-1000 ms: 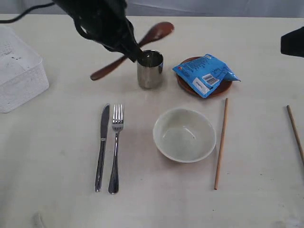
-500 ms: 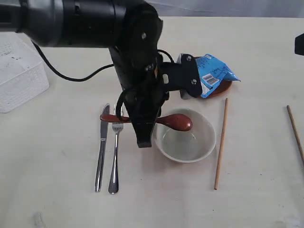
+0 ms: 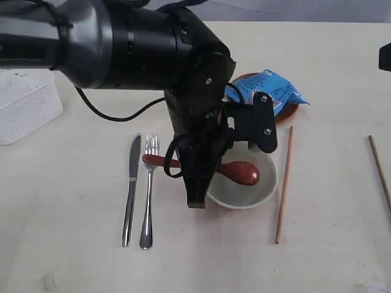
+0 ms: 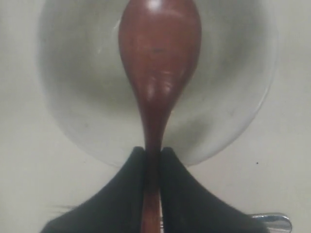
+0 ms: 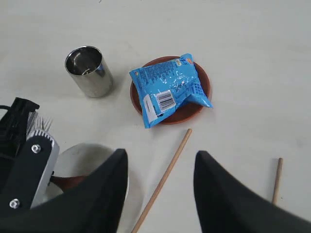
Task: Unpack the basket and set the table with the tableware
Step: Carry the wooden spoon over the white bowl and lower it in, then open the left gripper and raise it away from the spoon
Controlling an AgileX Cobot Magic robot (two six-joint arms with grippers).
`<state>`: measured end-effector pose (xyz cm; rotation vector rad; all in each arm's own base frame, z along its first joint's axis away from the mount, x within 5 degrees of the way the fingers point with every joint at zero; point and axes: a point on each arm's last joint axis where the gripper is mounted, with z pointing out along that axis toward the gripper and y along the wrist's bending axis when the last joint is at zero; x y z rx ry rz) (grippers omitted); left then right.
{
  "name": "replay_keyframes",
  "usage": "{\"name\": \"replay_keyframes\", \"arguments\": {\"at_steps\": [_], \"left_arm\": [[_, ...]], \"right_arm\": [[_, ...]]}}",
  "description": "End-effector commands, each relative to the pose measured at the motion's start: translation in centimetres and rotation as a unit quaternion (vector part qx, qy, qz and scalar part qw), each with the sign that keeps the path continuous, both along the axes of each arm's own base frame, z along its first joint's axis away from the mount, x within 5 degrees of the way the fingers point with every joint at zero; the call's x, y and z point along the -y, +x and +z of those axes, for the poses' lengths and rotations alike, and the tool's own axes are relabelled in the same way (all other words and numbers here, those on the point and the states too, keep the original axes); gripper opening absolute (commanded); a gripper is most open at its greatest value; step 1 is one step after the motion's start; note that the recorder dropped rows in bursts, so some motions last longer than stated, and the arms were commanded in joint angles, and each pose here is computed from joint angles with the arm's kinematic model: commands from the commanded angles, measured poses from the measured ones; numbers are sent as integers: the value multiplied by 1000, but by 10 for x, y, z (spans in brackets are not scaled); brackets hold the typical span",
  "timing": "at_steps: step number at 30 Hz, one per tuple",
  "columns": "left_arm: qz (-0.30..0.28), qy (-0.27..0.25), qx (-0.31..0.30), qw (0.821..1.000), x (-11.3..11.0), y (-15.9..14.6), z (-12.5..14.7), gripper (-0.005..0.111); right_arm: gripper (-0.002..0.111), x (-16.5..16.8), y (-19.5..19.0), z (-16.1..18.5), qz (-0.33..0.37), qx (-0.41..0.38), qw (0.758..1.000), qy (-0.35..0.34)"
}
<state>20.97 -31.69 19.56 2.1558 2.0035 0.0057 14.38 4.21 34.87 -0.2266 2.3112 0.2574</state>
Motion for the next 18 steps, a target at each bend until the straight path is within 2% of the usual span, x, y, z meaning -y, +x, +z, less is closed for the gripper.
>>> {"name": "replay_keyframes", "arguments": {"at_steps": [1, 6, 9, 14, 18], "left_arm": [[-6, 8, 0, 1000, 3, -2, -8, 0], [7, -4, 5, 1000, 4, -2, -6, 3], [5, -5, 6, 1000, 4, -1, -6, 16], [1, -4, 12, 1000, 4, 0, -6, 51], [17, 1, 34, 999, 1, 3, -2, 54]], "right_arm": [[42, 0, -1, 2, -2, 4, 1000, -1], [42, 0, -1, 2, -2, 4, 1000, -1], [42, 0, -1, 2, -2, 4, 1000, -1], [42, 0, -1, 2, -2, 4, 1000, -1], [42, 0, -1, 2, -2, 4, 1000, -1]]}}
